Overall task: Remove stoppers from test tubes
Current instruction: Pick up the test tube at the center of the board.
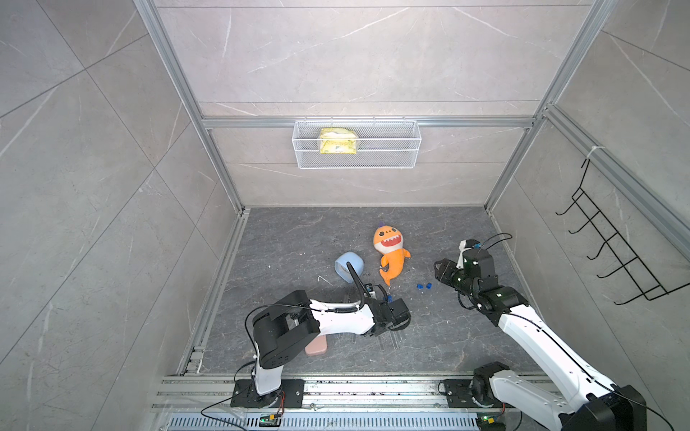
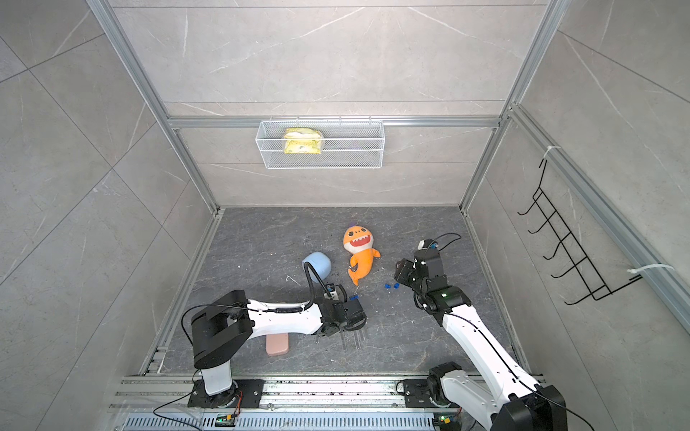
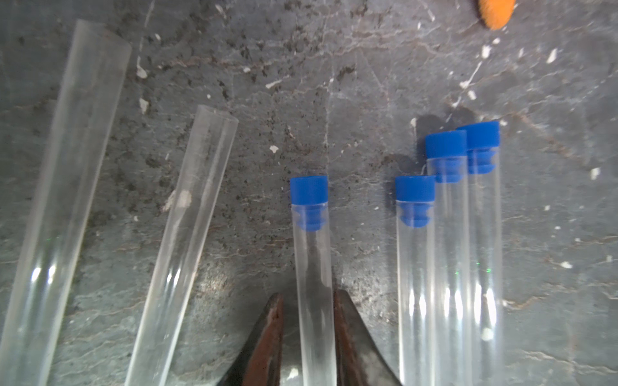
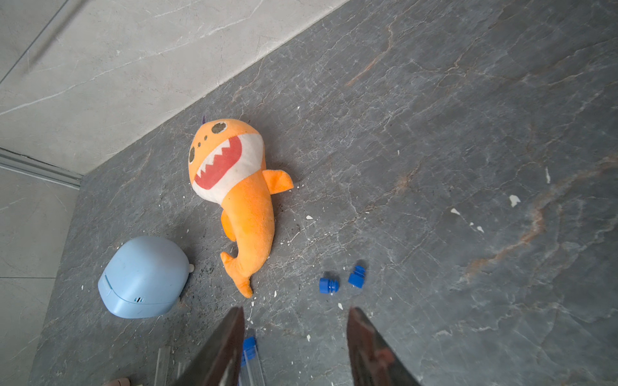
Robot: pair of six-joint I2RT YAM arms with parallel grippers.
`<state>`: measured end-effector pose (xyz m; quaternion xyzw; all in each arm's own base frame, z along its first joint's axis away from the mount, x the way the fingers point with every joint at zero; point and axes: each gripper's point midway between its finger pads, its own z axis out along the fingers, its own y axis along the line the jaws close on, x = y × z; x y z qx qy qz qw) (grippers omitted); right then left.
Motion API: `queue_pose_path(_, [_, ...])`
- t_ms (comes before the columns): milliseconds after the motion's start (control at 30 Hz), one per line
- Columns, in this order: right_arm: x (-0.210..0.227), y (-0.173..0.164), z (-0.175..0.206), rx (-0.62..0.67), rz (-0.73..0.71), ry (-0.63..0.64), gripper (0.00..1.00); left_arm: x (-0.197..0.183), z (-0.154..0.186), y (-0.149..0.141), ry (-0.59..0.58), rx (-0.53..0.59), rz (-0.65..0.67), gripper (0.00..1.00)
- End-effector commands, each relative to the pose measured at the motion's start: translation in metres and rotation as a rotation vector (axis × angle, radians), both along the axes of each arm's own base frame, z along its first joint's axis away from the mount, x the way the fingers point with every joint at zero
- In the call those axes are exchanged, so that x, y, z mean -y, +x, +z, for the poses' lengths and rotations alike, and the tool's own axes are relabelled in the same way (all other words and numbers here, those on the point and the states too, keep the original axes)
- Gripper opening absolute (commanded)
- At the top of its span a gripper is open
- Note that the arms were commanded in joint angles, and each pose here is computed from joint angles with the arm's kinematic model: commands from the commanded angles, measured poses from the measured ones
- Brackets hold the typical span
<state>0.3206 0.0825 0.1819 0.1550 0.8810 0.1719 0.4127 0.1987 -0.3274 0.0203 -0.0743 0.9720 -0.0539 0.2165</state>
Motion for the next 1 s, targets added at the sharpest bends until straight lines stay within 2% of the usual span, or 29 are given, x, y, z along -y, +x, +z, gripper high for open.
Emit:
queue_pose_path(0, [-0.001, 0.001, -0.002, -0.004, 0.007, 0.002, 0.52, -0.006, -0.006, -0.001, 0.040, -0.029, -0.006, 0.26])
queue_pose_path(233, [-0.002, 0.000, -0.004, -0.007, 0.008, 0.008, 0.52, -0.008, -0.007, -0.004, 0.057, -0.050, -0.034, 0.19])
queue_pose_path(500, [-0.004, 0.000, -0.002, -0.005, 0.016, 0.019, 0.52, -0.006, -0.002, -0.004, 0.056, -0.044, -0.064, 0.16])
queue_pose_path(600, [-0.008, 0.000, 0.001, 0.004, 0.035, 0.030, 0.53, 0.001, 0.019, 0.004, 0.038, 0.030, -0.123, 0.18])
queue_pose_path(800, [-0.018, 0.000, 0.011, 0.029, 0.087, 0.061, 0.53, 0.016, 0.077, 0.023, -0.049, 0.278, -0.328, 0.19])
queue_pose_path(967, [-0.029, 0.001, 0.020, 0.070, 0.136, 0.112, 0.53, 0.023, 0.102, 0.031, -0.097, 0.405, -0.522, 0.19])
